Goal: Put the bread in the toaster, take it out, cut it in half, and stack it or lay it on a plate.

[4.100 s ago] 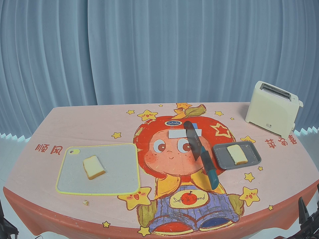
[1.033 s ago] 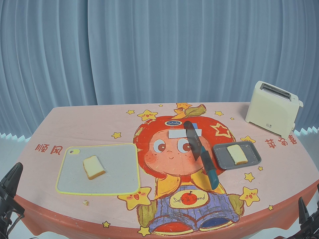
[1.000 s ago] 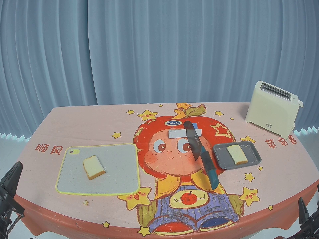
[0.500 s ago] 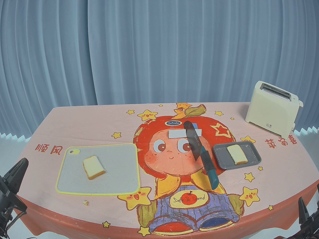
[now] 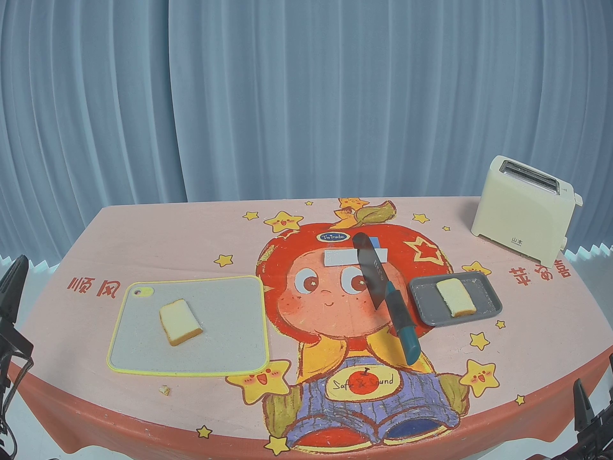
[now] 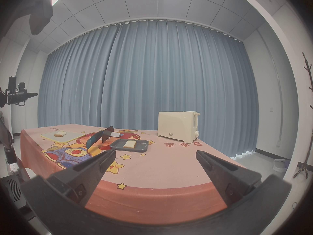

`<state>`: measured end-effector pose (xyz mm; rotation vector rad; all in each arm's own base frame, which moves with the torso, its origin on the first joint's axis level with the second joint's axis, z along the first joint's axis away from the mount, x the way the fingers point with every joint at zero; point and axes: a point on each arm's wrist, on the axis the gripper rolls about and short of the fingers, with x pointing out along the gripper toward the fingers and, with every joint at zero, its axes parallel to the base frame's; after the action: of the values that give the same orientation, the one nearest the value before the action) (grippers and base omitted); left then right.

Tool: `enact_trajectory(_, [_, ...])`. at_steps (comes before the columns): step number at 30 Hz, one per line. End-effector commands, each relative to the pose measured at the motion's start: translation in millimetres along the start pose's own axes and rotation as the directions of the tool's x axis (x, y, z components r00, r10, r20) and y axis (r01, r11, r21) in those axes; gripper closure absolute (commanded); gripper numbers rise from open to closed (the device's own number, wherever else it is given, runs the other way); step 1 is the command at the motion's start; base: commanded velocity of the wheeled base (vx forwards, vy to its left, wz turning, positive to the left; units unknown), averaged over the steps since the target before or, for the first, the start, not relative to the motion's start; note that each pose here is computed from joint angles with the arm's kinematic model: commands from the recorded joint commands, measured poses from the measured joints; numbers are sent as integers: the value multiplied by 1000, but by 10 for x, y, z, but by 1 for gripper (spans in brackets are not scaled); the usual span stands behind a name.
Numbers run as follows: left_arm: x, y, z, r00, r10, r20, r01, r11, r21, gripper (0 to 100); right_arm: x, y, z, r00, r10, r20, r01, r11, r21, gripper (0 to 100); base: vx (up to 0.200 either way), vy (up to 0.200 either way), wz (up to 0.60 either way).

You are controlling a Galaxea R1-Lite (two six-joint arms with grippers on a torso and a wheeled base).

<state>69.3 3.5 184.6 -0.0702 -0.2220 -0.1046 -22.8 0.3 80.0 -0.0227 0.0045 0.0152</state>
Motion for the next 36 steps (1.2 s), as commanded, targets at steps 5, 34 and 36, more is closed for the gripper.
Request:
enact_trajectory(5, [117,309,-172,987,103,-124,-96,993,63,100,-1,1,-48,1000,0,0,0,1000,0,0,0,0,0])
enact_trajectory(34, [-56,709,-164,963,213,-165,-198,975,105,100,-1,1,-48,1000,0,0,0,1000,0,0,0,0,0])
enact_trajectory(36, [-58,758,-161,961,225,-161,-207,971,120,100,-1,1,-48,1000,0,0,0,1000,0,0,0,0,0])
